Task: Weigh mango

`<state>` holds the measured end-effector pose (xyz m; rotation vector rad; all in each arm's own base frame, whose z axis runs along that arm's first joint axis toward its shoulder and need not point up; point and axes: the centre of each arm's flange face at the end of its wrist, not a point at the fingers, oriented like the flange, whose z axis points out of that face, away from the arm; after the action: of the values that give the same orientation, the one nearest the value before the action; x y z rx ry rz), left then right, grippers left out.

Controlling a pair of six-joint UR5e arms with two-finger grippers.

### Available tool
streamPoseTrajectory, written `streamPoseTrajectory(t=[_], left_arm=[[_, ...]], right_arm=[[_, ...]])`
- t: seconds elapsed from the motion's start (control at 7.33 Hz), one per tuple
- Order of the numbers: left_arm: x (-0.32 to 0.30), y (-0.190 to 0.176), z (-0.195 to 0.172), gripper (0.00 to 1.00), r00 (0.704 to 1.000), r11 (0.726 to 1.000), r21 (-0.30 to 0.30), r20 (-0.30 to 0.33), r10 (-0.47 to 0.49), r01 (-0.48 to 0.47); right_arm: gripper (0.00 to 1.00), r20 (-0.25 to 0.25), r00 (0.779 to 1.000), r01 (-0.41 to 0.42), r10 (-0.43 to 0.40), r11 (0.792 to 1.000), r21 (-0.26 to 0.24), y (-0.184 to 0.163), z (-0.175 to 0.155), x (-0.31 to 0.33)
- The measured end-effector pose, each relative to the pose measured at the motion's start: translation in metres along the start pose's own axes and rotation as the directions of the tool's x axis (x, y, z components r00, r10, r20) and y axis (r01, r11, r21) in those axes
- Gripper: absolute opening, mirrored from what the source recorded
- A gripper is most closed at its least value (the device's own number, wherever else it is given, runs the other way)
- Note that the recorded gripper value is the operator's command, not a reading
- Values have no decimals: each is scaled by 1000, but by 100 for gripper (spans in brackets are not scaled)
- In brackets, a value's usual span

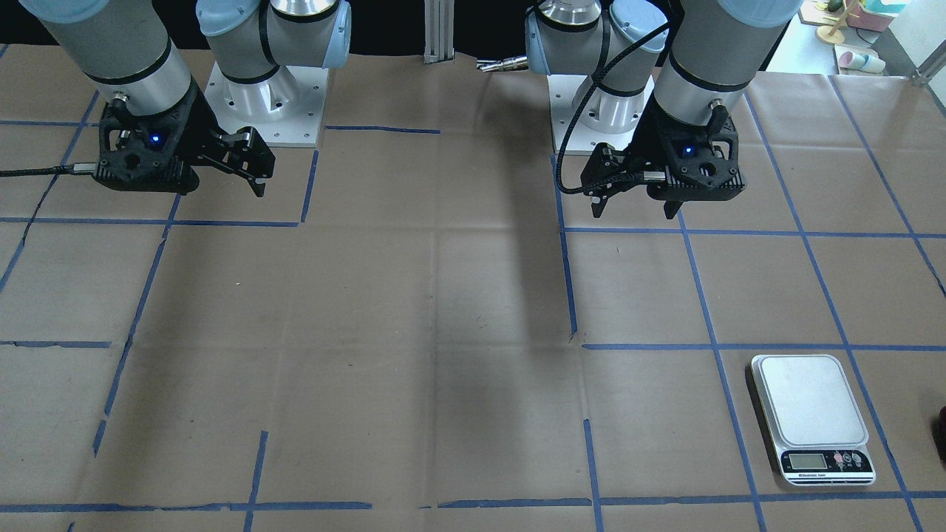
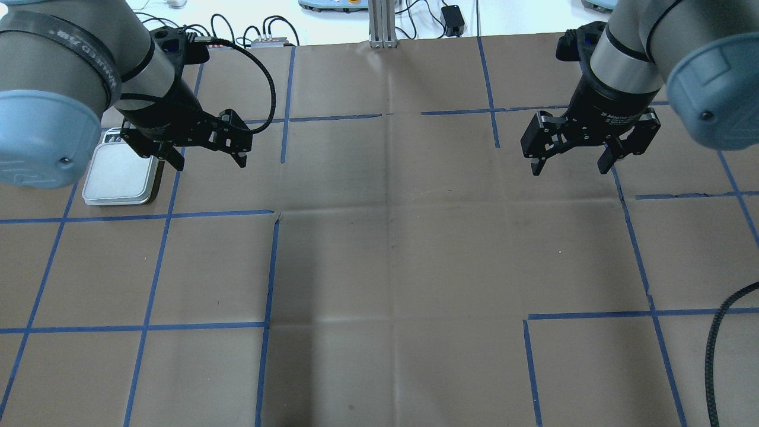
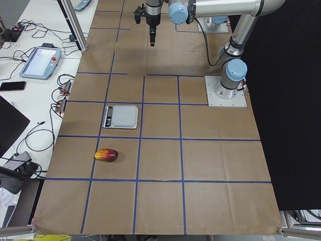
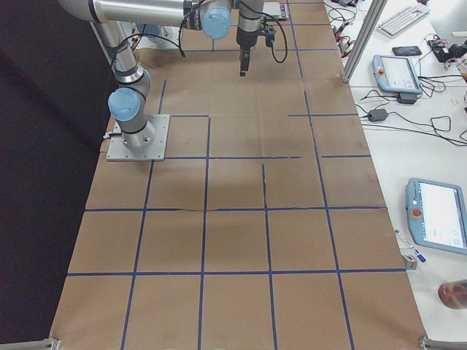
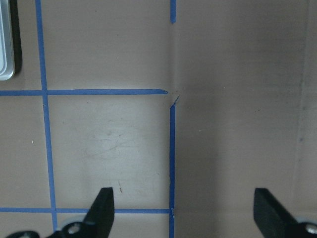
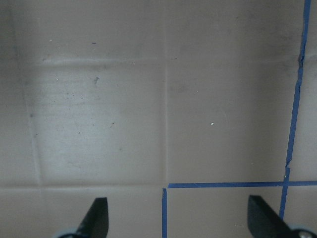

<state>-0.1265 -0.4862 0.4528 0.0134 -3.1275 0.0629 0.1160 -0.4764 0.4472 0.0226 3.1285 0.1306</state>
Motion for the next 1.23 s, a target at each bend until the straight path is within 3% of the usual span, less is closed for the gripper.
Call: streamPoseTrajectory(t=[0.27,0.55,0.82,1.23], left_arm=[[-4,-4,1,100,1000,1000,3,-1,-5,5],[-34,-32,9,100,999,999,-5,-3,-47,47],[-122,-73,10,100,997,997,2,-1,-83,83],[-303,-119,36,100,1000,1000,-9,5,-15,15]], right_arm=[[100,0,1000,0,0,1000,0,0,0,0],[100,0,1000,0,0,1000,0,0,0,0],[100,0,1000,0,0,1000,0,0,0,0],[100,0,1000,0,0,1000,0,0,0,0]])
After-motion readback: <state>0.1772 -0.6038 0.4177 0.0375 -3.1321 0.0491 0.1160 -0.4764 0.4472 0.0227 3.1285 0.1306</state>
